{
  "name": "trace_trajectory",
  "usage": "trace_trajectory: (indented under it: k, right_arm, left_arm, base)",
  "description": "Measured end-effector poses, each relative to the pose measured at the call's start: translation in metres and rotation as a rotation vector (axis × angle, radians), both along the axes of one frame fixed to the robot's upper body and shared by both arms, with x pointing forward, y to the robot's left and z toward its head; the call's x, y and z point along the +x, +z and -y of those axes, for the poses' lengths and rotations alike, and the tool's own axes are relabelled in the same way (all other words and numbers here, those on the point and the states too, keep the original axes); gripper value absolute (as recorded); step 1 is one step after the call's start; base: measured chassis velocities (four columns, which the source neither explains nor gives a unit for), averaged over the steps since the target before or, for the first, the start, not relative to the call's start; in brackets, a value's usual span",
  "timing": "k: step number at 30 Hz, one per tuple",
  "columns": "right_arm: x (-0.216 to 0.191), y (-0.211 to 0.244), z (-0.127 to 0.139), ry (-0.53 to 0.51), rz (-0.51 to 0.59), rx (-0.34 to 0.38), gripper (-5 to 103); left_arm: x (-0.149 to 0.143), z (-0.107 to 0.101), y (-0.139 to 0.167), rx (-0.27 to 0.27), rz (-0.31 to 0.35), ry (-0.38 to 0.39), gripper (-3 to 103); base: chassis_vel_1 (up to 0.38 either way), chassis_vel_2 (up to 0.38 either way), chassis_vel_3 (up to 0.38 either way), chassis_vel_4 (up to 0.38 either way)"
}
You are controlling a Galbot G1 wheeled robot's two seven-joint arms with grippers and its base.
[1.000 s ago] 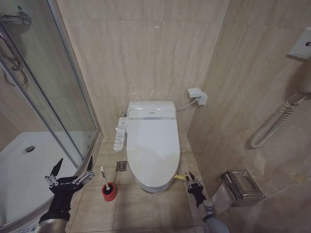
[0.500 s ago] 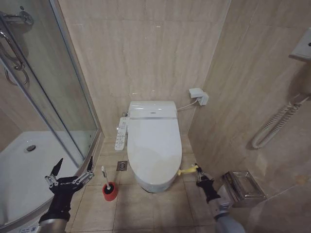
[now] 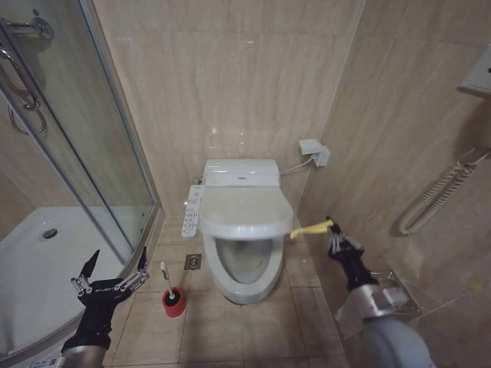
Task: Open the toilet lid, clean the toilet bowl with a toilet brush, close the toilet lid, and flush.
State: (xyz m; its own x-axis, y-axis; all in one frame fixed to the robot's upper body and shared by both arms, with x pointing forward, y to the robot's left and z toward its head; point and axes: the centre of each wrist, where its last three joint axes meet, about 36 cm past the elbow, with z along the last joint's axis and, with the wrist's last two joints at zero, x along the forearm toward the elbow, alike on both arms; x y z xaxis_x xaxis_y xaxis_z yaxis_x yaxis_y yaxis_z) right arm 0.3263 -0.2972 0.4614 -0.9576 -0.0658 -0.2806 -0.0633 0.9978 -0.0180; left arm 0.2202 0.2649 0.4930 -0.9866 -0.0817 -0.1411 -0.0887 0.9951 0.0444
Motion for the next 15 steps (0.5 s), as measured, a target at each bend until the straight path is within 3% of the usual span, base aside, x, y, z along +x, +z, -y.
trace_trajectory:
  k: [4,15]
  right_arm:
    - [0.005,0.033,-0.008,0.030,-0.008,0.062,0]
    - [0.017,0.045,-0.036,0.062,-0.043,0.201,0]
  left_arm:
    - [0.000,0.000,0.000,0.000,0.000,0.000,100]
    - [0.000,0.000,0.000,0.000,0.000,0.000,100]
  base:
    - [0.000,0.000,0.000,0.000]
    - [0.000,0.000,0.000,0.000]
